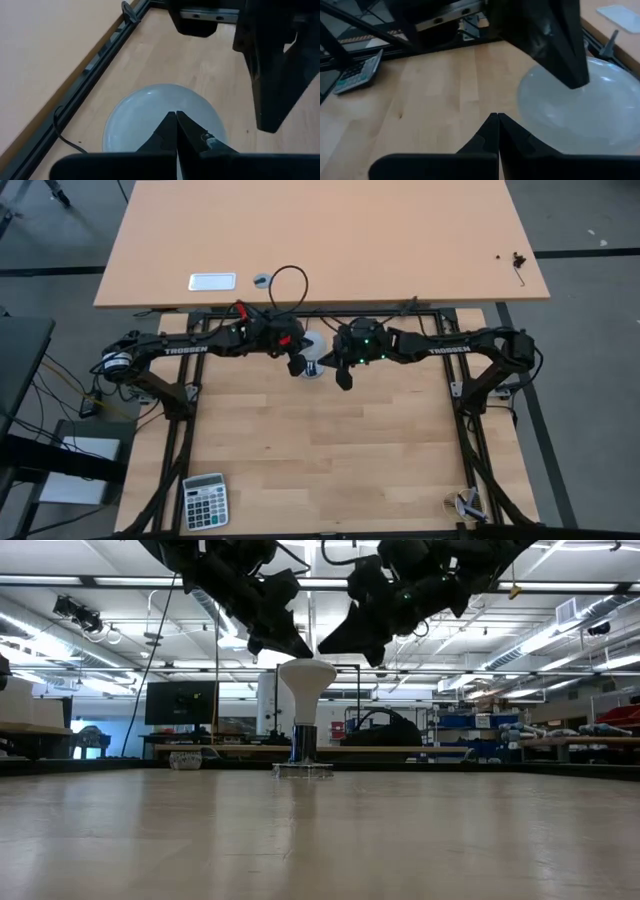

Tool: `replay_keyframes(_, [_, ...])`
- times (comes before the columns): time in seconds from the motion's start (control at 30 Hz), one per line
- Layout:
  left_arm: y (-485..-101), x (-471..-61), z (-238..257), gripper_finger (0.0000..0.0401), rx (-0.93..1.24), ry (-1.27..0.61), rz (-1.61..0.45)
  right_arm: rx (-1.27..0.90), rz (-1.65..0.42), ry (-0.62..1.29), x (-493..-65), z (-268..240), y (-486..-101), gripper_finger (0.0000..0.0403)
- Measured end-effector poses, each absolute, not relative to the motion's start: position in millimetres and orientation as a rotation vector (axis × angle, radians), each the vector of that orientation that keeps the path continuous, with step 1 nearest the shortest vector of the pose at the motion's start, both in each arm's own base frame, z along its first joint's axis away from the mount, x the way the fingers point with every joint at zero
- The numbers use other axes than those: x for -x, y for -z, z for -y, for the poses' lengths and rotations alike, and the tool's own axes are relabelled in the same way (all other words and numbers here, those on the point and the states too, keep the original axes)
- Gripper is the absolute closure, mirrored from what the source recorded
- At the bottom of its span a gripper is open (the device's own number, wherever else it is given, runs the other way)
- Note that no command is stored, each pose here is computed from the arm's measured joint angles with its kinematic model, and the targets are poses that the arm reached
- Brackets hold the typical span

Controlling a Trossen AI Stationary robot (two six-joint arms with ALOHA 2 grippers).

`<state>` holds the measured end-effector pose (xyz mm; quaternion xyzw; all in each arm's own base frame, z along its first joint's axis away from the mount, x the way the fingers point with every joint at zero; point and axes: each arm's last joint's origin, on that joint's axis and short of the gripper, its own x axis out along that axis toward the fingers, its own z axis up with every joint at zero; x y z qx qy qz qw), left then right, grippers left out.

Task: Screw lightbulb
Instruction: Remove the lightbulb from the lamp

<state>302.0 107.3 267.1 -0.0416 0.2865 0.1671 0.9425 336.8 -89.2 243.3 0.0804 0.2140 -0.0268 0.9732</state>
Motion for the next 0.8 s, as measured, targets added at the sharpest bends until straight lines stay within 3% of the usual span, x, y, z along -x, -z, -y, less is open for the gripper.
replay_keyframes(0.27, [-267.0, -302.1, -106.8, 0.0401, 0.097, -0.344, -0.583, -0.179, -0.483, 0.102, -344.1, 97.5, -222.2, 0.0395])
replay_keyframes(0.6, [-265.2, -300.3, -107.1, 0.0401, 0.099, -0.361, -0.610, -0.225, -0.485, 0.173, -335.2, 115.8, -225.3, 0.0395])
replay_keyframes(0.8, [-265.2, -300.8, -105.7, 0.0401, 0.106, -0.333, -0.609, -0.251, -0.463, 0.309, -324.8, 144.6, -226.2, 0.0395])
